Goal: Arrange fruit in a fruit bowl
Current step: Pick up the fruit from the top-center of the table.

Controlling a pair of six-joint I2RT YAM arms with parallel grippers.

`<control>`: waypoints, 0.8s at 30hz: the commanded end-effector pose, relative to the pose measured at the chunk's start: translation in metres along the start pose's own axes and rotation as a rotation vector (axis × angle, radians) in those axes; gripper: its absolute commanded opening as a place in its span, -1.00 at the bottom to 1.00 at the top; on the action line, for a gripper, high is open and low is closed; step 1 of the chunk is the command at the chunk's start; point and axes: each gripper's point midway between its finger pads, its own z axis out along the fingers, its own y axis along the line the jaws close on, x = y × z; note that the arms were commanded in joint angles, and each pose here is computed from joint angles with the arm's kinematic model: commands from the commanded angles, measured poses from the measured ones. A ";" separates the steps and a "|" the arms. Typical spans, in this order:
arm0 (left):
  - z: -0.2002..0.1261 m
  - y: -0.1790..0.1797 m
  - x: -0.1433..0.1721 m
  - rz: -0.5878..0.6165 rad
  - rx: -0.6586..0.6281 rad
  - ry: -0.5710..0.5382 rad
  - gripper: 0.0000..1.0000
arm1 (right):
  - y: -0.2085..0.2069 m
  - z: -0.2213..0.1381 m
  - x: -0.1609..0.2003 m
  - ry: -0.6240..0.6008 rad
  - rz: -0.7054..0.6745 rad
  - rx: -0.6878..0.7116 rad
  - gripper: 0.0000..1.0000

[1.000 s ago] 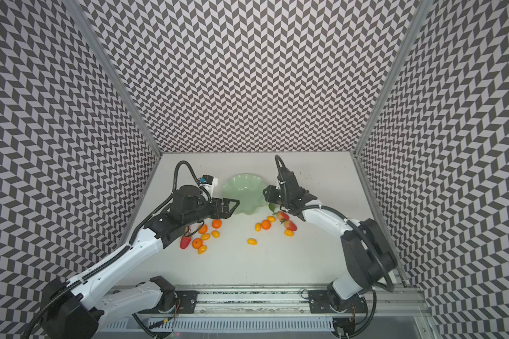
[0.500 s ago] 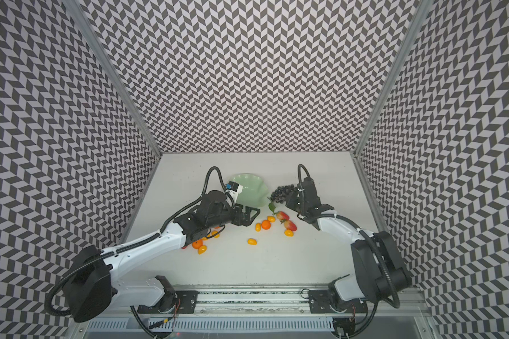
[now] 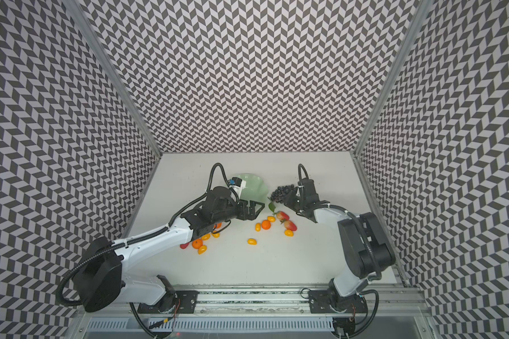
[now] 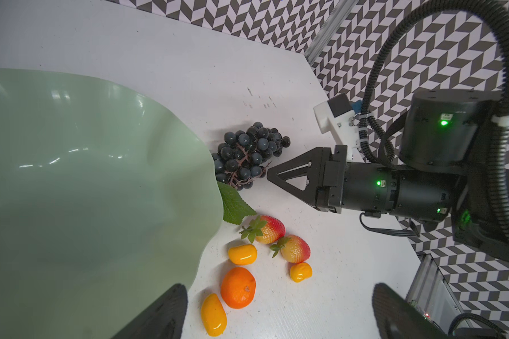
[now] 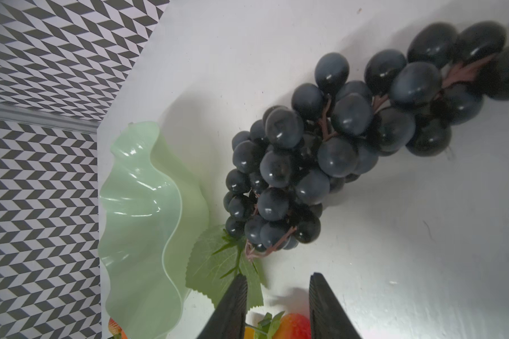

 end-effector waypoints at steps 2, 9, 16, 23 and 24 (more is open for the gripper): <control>-0.001 -0.007 -0.010 -0.007 0.017 -0.033 0.99 | 0.018 0.003 -0.022 -0.053 -0.005 -0.069 -0.27; 0.001 -0.006 -0.008 -0.007 0.015 -0.024 1.00 | 0.009 0.013 -0.022 -0.040 -0.004 -0.031 -0.32; 0.005 -0.006 -0.005 -0.006 0.016 -0.011 1.00 | 0.006 0.020 -0.022 -0.033 -0.009 -0.023 -0.48; 0.006 -0.006 -0.003 -0.005 0.019 -0.001 1.00 | 0.005 0.025 -0.023 -0.031 -0.005 -0.021 -0.58; 0.006 -0.006 -0.003 -0.004 0.017 -0.001 1.00 | 0.006 0.025 -0.024 -0.032 -0.004 -0.022 -0.58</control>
